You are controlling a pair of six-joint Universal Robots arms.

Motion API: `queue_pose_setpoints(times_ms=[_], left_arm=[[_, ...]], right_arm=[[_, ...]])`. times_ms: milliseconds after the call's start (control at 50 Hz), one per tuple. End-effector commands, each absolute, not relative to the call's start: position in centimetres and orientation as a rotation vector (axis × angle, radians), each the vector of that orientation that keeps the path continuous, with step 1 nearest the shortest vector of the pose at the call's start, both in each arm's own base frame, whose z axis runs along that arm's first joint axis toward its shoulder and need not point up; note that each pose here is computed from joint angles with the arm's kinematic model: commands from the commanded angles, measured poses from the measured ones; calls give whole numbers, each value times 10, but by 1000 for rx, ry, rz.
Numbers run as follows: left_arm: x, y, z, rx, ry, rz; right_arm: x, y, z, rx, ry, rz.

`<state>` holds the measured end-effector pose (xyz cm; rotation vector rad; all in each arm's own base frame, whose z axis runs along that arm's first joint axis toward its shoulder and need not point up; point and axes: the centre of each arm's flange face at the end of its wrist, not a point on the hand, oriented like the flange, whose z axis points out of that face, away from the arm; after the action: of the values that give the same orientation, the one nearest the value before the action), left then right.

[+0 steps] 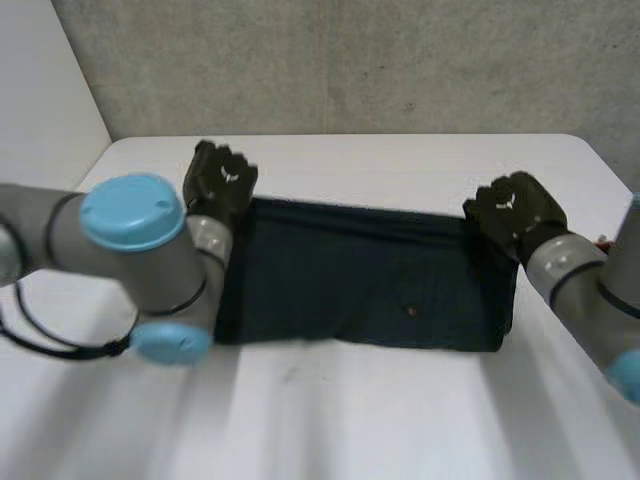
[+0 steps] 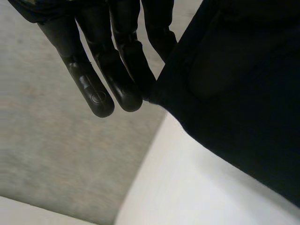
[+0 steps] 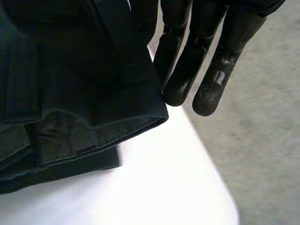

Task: Fold the shorts.

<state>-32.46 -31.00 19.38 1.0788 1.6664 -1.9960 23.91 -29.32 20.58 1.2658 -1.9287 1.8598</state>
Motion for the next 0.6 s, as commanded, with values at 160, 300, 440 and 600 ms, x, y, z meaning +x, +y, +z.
queue_pose_setpoints(times_ms=[160,300,440,600], left_arm=[[-379,-374,127,1063,1642,-2205],[-392,-382,110,1090,1570,-2314],[-396,-372,120,1046,1574,-2393],[-379,-341,195,958,1627,-2513]], right_arm=[[259,-373,143,1200,-1833,1889],[263,-387,136,1152,-1849,1927],[256,-389,163,1003,-1885,2009],[246,-359,255,836,-1852,2211]])
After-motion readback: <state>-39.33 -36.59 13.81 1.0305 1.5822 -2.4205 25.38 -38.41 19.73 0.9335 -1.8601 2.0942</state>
